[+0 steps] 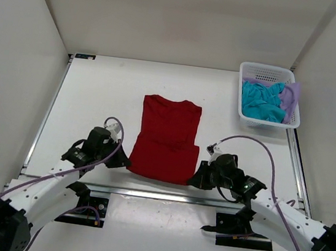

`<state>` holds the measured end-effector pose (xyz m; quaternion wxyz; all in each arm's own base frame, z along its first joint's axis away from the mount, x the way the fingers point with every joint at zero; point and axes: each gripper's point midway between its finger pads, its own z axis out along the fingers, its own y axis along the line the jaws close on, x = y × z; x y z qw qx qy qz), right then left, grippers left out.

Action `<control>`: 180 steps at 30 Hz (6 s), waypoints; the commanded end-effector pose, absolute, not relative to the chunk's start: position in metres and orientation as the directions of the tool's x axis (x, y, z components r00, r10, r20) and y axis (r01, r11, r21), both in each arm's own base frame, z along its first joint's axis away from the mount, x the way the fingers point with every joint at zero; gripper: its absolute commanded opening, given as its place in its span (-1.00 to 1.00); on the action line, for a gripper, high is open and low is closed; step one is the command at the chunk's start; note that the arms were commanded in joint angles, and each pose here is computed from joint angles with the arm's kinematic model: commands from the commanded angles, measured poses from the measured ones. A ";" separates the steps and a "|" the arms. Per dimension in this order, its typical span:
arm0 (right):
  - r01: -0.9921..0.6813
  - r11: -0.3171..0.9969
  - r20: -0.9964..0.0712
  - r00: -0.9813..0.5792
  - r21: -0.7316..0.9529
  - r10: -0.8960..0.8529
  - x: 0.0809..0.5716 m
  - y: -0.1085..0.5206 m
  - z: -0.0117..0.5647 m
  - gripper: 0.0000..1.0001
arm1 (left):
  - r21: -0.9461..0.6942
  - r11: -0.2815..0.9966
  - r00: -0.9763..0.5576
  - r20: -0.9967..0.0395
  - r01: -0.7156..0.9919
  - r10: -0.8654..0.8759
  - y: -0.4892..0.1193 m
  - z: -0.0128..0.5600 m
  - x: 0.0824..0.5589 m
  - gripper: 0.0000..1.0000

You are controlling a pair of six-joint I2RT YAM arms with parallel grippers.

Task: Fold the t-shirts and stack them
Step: Grab one side of the 2/3 rectangular tshirt with both arms, then fold the long partially folded tshirt into a neat square, then put the neatly folded tshirt into the corner of the board with the left arm

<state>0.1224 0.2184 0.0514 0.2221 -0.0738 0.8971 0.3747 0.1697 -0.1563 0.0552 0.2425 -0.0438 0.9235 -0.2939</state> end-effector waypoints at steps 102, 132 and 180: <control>-0.404 0.675 -0.635 -0.762 0.617 0.125 0.243 0.238 0.093 0.56 | -0.567 0.823 -0.785 -0.492 -0.039 -0.377 -0.155 0.030 0.357 0.30; -0.502 0.563 -0.624 -0.781 0.656 0.030 0.232 0.243 0.084 0.02 | -0.756 0.451 -0.229 -0.389 -0.473 -0.892 0.092 0.064 0.455 -1.00; 0.158 0.935 -0.839 -0.412 0.318 0.355 0.432 0.009 0.216 -0.36 | -0.468 0.842 -0.574 -0.779 0.268 -0.251 -0.270 0.161 0.335 -1.00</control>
